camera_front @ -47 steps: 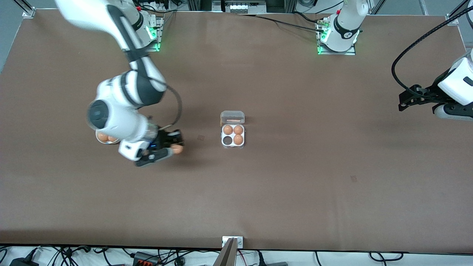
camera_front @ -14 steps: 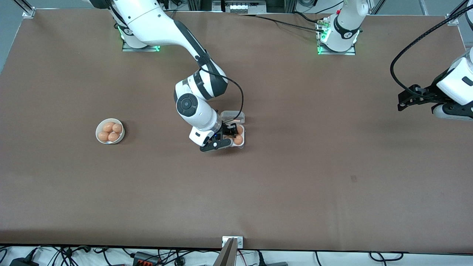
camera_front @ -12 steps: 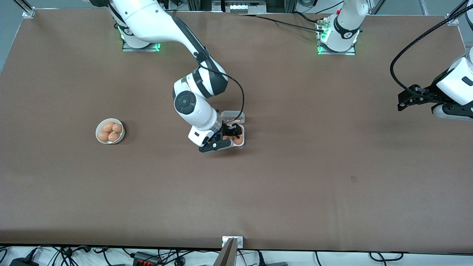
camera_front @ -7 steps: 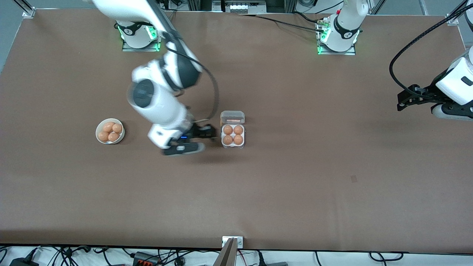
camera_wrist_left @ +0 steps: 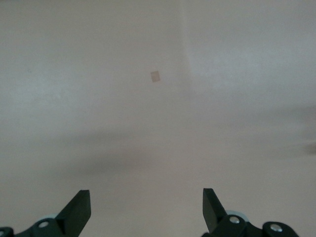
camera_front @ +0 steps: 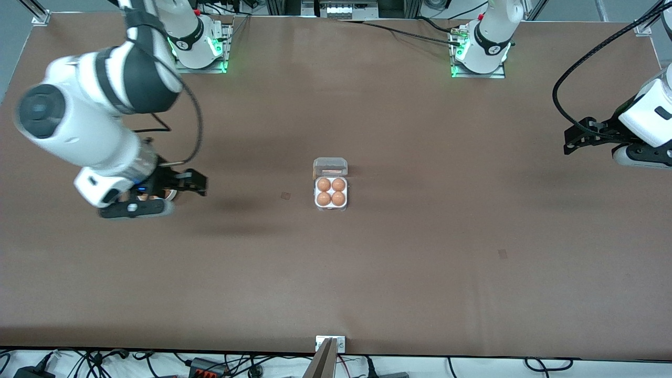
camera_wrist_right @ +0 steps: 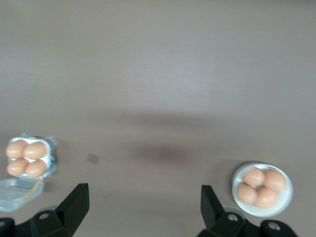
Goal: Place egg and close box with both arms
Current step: 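Withdraw the right gripper from the carton back toward its base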
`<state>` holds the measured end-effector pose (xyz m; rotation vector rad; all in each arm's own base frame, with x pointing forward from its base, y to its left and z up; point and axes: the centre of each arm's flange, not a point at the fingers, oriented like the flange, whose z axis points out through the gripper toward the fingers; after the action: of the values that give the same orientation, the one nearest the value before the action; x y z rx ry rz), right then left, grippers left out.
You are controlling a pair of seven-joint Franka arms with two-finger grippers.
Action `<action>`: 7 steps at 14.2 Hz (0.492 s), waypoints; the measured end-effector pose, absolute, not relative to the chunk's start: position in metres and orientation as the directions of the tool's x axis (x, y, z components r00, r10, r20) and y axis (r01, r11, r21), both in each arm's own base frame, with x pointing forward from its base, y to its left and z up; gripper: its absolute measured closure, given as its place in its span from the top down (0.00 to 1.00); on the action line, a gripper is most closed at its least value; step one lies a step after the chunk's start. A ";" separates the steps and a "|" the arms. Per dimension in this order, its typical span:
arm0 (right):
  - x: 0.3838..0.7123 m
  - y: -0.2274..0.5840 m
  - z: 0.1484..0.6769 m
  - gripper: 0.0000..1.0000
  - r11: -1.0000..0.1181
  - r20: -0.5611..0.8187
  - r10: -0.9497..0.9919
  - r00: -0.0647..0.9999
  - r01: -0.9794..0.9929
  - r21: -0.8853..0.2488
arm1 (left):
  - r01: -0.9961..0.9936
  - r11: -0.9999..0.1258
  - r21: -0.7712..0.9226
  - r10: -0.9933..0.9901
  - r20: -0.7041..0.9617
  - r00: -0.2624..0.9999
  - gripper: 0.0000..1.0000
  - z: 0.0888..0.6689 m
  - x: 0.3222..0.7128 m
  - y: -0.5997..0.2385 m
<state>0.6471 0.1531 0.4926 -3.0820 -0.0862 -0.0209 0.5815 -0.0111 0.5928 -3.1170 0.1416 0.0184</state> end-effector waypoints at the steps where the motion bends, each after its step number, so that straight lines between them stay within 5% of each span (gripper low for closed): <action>1: 0.649 0.138 0.497 1.00 -0.998 0.016 0.037 0.999 0.038 -0.049 | -0.090 -0.996 -0.020 -0.089 -0.022 0.996 1.00 0.592 0.581 -0.010; 7: 0.663 0.050 0.507 1.00 -0.998 0.032 -0.025 0.999 -0.023 -0.059 | -0.097 -0.995 -0.016 -0.095 -0.087 0.992 1.00 0.586 0.574 -0.014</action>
<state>0.6633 0.0502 0.5070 -3.0824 0.0368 -0.0506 0.5740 -0.0142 0.5856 -3.1150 0.1503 0.1348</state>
